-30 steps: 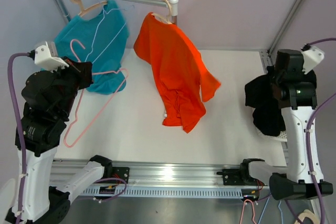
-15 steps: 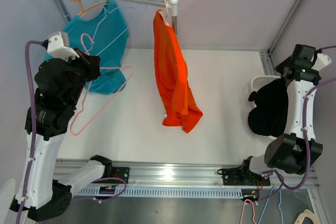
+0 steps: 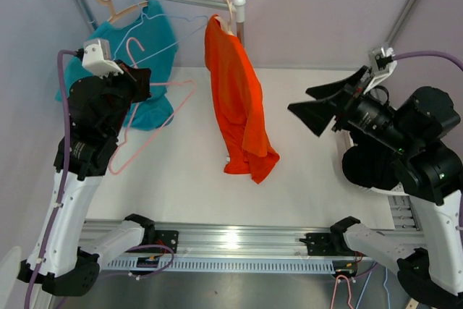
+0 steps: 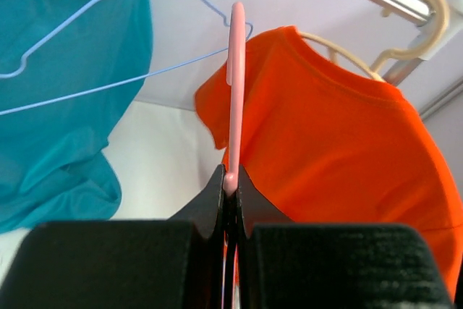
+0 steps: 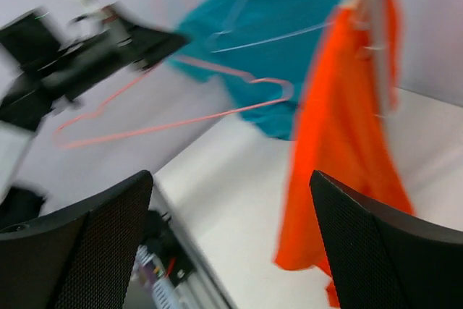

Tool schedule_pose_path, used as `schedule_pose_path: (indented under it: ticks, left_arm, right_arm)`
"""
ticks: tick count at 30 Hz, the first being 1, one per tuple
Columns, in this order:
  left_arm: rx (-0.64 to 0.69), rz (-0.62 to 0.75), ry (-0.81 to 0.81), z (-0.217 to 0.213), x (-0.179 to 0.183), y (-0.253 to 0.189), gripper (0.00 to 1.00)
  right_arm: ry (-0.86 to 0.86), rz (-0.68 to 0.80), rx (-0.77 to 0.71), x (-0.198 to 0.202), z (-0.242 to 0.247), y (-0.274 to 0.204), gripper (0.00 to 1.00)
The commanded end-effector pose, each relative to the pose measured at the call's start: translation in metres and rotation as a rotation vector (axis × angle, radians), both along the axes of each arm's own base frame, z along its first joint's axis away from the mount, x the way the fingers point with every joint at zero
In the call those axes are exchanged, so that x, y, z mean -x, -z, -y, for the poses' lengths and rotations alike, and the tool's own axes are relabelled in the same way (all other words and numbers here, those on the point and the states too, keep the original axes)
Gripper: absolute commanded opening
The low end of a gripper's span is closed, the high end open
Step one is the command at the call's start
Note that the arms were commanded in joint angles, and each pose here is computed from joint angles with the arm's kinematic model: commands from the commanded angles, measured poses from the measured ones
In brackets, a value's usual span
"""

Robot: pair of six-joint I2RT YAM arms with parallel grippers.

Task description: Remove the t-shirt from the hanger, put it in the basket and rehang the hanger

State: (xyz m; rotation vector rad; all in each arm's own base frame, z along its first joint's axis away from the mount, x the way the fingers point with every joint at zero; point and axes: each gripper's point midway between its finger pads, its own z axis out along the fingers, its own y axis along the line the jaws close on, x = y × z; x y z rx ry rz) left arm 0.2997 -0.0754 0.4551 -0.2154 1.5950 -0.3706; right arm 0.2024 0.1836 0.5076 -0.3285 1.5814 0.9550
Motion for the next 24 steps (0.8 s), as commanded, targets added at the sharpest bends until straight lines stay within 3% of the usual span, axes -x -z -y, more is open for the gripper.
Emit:
schedule_pose_path:
  ticks: [1, 3, 5, 9, 13, 17, 19, 24]
  left_arm:
    - [0.001, 0.162, 0.092, 0.015, 0.005, -0.037, 0.01]
    - [-0.007, 0.186, 0.167, 0.027, 0.009, -0.041, 0.01]
    - [-0.001, 0.186, 0.199, 0.032, 0.012, -0.046, 0.01]
    - [0.022, 0.210, 0.313, 0.049, 0.028, -0.065, 0.01]
    - [0.027, 0.234, 0.281, 0.045, 0.023, -0.077, 0.01]
    - [0.008, 0.237, 0.187, 0.036, -0.006, -0.086, 0.01]
    - [-0.032, 0.162, 0.154, 0.040, -0.039, -0.067, 0.01]
    - [-0.097, 0.196, 0.056, 0.034, -0.080, -0.085, 0.01]
  right_arm:
    - [-0.379, 0.020, 0.025, 0.038, -0.049, 0.016, 0.93]
    - [-0.454, 0.029, 0.061, 0.045, -0.068, 0.030, 0.83]
    - [-0.502, 0.069, 0.118, 0.051, -0.091, 0.049, 0.82]
    - [-0.420, 0.148, 0.185, 0.030, -0.120, 0.064, 0.69]
    - [-0.408, 0.131, 0.195, 0.014, -0.137, 0.073, 0.49]
    - [-0.395, 0.145, 0.173, 0.015, -0.135, 0.071, 0.58]
    - [-0.379, 0.158, 0.157, 0.018, -0.128, 0.066, 0.58]
    - [-0.300, 0.161, 0.162, 0.021, -0.105, 0.057, 0.58]
